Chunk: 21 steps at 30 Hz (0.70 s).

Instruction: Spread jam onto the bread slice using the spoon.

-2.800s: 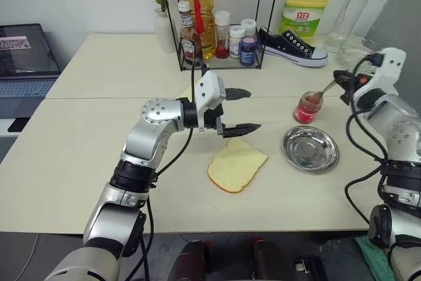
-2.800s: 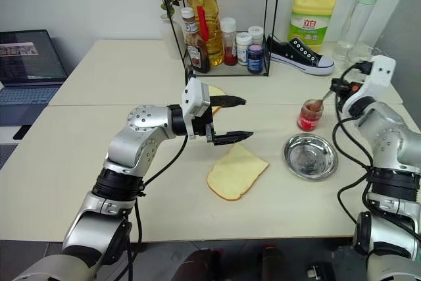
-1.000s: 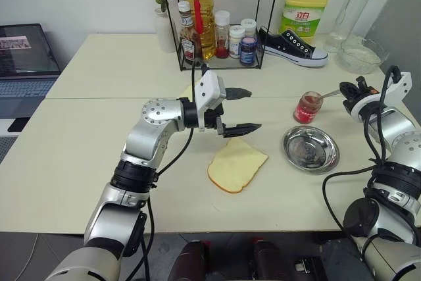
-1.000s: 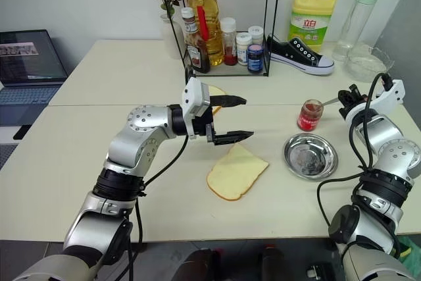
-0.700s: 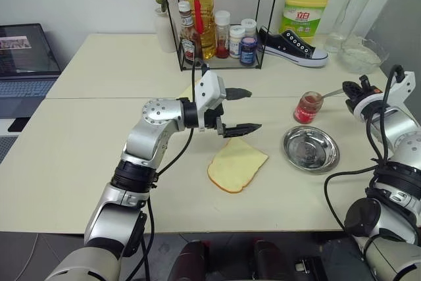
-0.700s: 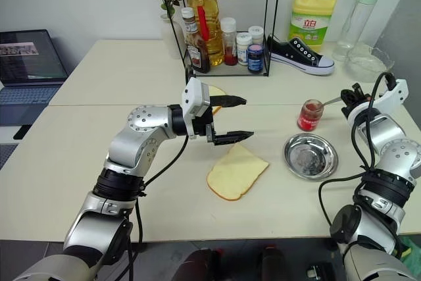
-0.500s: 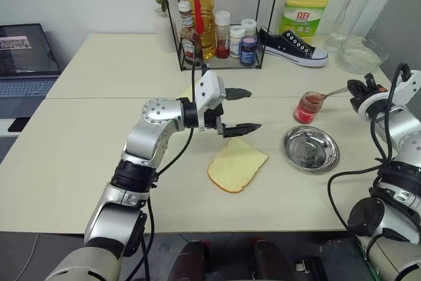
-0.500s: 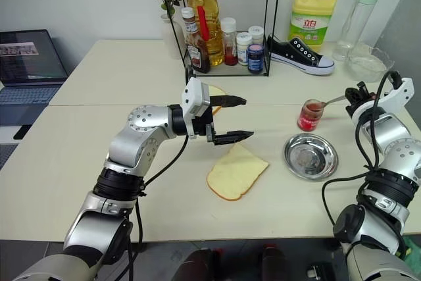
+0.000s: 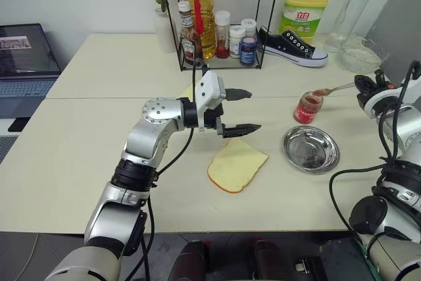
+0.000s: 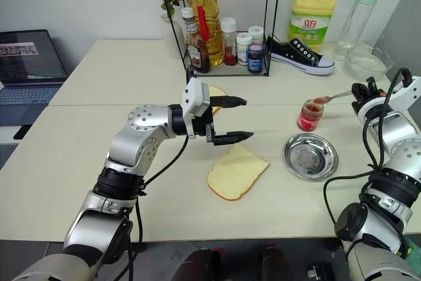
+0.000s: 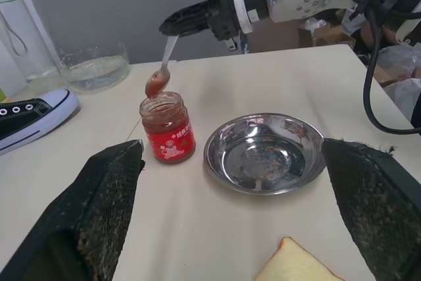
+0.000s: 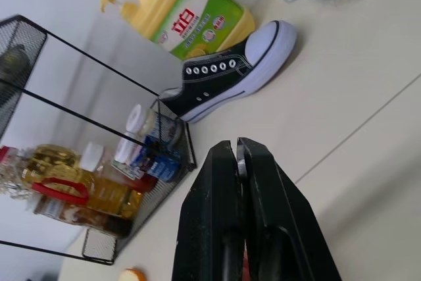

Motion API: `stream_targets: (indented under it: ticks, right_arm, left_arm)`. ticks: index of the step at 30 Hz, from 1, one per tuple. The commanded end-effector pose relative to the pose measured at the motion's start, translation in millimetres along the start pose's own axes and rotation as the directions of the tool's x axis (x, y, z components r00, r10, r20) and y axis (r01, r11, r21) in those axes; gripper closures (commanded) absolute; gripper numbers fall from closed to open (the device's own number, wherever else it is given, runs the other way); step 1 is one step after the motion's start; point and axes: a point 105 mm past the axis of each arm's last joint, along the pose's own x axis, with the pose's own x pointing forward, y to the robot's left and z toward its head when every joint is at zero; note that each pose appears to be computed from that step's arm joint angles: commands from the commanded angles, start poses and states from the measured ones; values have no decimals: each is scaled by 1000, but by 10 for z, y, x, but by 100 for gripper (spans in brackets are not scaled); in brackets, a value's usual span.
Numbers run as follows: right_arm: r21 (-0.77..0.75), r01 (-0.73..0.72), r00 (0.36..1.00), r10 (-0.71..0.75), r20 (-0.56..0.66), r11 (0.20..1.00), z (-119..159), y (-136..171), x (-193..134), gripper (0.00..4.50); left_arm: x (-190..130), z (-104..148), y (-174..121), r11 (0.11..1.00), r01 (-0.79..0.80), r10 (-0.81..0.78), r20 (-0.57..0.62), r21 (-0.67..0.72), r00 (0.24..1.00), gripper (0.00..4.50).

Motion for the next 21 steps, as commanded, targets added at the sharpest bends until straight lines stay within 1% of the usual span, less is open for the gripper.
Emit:
stream_targets:
  ticks: [1,4,9,11,13,15,18,21]
  right_arm:
    - [46,-95,992,90,89,994,228,248,-62,445]
    - [97,-129,987,118,110,987,264,323,-87,445]
    - [74,-197,978,191,81,978,201,566,-138,445]
    - [5,-265,964,265,23,964,84,788,-198,445]
    - [-68,-344,938,340,-64,936,-105,1019,-288,445]
    - [-111,-404,911,388,-141,908,-293,1180,-375,445]
    - [-106,-472,868,441,-230,875,-548,1358,-497,445]
    - [-103,-521,826,470,-310,848,-788,1470,-606,445]
  left_arm:
    - [-11,200,21,999,8,-10,58,48,998,0]
    - [-17,205,14,999,13,-16,59,48,998,0]
    - [-70,220,-6,999,21,-24,62,40,998,0]
    - [-179,195,-45,999,29,-30,49,28,998,0]
    - [-334,156,-106,999,37,-37,24,7,999,0]
    - [-471,114,-186,999,44,-45,-8,-13,999,0]
    - [-626,104,-316,998,40,-42,-29,-54,999,0]
    - [-721,101,-415,996,16,-19,-38,-82,999,0]
